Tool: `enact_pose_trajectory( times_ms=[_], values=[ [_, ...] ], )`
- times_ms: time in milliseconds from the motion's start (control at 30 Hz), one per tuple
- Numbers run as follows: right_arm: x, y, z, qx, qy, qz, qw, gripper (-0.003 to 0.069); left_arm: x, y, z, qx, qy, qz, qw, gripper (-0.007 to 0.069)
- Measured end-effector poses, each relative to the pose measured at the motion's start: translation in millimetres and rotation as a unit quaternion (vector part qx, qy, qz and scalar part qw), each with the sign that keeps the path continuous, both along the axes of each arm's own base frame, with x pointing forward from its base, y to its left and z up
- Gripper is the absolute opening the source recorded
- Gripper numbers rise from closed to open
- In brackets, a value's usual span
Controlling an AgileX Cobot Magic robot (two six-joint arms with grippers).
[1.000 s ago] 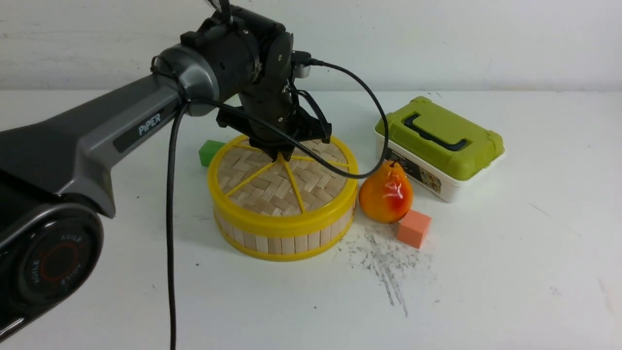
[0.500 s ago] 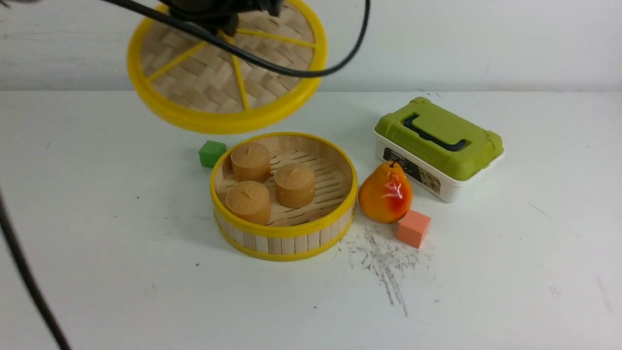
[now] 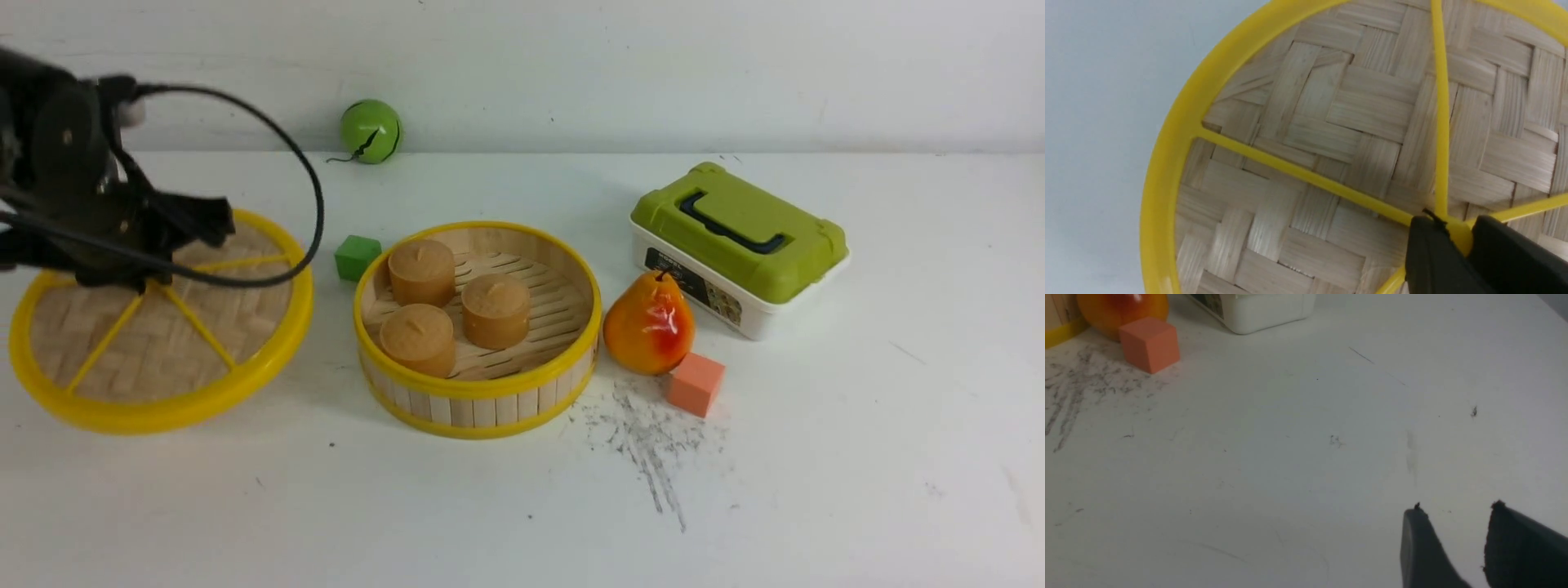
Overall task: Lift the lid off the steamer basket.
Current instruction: Use the left arm to place the steamer lid on the table
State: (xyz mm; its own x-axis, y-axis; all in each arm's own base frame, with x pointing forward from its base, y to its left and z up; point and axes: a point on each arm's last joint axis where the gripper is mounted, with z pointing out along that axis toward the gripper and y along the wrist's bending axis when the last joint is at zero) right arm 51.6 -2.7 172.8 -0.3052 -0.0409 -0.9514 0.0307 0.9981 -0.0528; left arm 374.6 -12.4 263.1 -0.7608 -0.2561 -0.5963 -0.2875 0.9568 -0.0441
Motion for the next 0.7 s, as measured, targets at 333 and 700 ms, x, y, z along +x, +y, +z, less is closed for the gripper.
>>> enact_pose_trajectory(
  times_ms=[333,700],
  values=[
    [0,0,0,0.000,0.000,0.000,1.000,0.0240,23,-3,-52,-0.020,0.017,0.003,1.000,0.0130],
    [0,0,0,0.000,0.000,0.000,1.000,0.0240,-27,-6,63,-0.083,-0.114,0.003,0.990,0.0290]
  ],
)
